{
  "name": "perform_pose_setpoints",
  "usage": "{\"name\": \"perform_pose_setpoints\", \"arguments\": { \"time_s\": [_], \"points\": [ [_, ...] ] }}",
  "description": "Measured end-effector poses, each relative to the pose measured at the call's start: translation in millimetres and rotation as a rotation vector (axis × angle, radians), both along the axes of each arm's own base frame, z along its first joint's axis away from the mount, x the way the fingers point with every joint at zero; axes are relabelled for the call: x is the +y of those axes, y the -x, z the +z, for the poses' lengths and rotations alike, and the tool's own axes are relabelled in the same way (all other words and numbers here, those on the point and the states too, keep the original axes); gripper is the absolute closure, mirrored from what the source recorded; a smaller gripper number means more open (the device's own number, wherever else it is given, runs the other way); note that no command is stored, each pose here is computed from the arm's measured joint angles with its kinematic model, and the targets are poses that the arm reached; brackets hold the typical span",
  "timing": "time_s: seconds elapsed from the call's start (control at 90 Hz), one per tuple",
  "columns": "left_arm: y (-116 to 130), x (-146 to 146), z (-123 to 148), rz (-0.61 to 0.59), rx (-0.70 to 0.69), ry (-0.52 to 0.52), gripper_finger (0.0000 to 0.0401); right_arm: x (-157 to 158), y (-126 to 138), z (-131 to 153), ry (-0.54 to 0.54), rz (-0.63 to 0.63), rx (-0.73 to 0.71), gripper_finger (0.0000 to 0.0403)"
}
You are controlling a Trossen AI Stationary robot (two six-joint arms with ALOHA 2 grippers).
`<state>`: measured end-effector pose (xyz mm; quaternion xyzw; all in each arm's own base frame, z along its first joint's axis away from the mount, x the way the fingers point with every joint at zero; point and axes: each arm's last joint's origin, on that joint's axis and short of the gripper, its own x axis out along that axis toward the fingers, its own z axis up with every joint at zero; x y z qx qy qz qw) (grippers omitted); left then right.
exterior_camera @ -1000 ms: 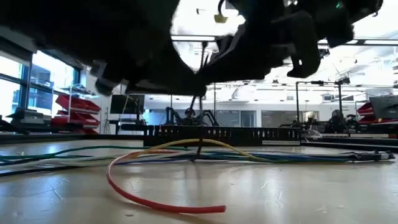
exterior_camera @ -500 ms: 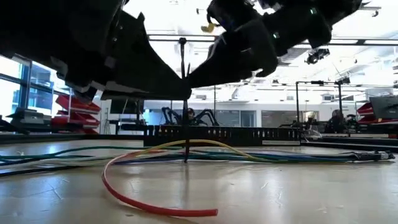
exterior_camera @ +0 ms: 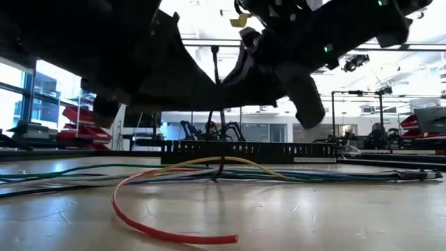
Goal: Ziptie cables
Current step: Wrap the colored loose cables with the black zip tie
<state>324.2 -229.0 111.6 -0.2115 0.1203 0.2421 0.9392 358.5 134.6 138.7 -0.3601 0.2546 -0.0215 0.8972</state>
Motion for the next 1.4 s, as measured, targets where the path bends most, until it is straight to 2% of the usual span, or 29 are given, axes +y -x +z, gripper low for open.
{"name": "perform_pose_setpoints", "arguments": {
  "time_s": [0.1,0.211,0.478,0.789,0.856,0.956,1.067,1.4],
  "points": [
    [-3,3,0,0.023,-0.032,0.115,0.0401,4,0,3,0.03,0.0,-0.031,0.0403],
    [-5,5,3,0.017,-0.038,0.159,0.0401,9,1,4,0.067,0.0,-0.048,0.0403],
    [-4,6,14,0.016,-0.054,0.15,0.0401,15,3,6,0.108,0.012,-0.059,0.0403],
    [-3,4,14,0.001,-0.042,0.145,0.0401,19,5,6,0.104,0.017,-0.063,0.0403],
    [-3,4,14,0.001,-0.042,0.144,0.0401,18,6,4,0.053,0.019,-0.046,0.0403],
    [-2,2,14,-0.008,-0.039,0.143,0.0401,8,3,-2,-0.099,0.05,0.015,0.0403],
    [1,-2,14,-0.028,-0.031,0.127,0.0401,-7,-2,-4,-0.233,0.022,0.04,0.0403],
    [4,-6,14,-0.069,-0.006,0.105,0.0401,-34,-8,0,-0.43,0.017,0.094,0.0403]
  ]
}}
